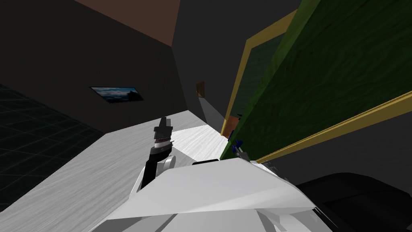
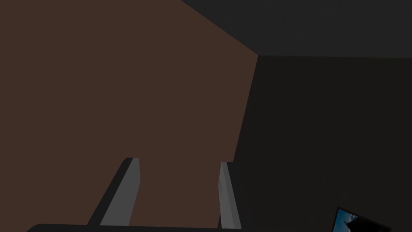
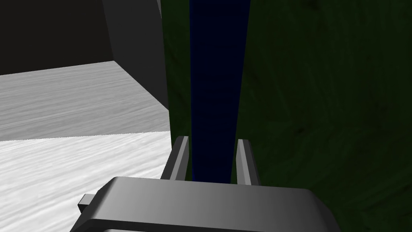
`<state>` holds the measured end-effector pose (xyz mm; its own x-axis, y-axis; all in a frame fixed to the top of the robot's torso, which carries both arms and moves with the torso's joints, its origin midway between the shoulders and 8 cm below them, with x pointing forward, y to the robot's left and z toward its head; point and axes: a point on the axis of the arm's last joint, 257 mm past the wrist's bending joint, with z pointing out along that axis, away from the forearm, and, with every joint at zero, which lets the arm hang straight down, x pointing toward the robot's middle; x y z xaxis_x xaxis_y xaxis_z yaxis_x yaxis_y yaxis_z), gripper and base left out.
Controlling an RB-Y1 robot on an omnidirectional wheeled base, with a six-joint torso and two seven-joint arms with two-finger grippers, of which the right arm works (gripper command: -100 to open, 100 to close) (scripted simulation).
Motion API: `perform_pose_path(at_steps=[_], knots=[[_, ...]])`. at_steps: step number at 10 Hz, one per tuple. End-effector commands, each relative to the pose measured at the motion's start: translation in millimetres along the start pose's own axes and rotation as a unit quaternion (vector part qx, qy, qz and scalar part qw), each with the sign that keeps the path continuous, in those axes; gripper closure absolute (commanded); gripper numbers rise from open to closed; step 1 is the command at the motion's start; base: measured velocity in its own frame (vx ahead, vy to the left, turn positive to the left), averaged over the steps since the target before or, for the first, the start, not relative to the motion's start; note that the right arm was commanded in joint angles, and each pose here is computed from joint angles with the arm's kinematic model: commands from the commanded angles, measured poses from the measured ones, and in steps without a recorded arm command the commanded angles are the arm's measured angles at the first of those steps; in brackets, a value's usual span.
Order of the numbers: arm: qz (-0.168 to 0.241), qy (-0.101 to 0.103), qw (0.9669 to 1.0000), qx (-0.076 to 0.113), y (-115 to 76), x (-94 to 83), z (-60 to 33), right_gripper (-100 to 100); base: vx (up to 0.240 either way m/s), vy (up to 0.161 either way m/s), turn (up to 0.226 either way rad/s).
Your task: Pull the door open
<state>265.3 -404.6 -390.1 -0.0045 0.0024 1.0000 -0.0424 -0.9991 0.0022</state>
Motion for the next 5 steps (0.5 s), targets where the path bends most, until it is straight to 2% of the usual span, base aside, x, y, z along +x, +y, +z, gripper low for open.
perform_pose_path(at_steps=[1, 3, 4, 5], knots=[[0.001, -0.002, 1.0000, 0.007, -0.9, -1.6, -3.5, 100, -0.186, -0.020, 0.112], [0.001, -0.002, 0.9999, 0.013, -0.5, -1.4, -5.1, 100, -0.217, -0.041, 0.106], [0.001, 0.000, 0.9999, 0.011, 0.0, -0.2, -3.1, 100, -0.098, -0.013, 0.021], [0.001, -0.002, 0.9999, 0.015, -0.3, -1.2, -4.7, 100, -0.131, -0.017, 0.125]])
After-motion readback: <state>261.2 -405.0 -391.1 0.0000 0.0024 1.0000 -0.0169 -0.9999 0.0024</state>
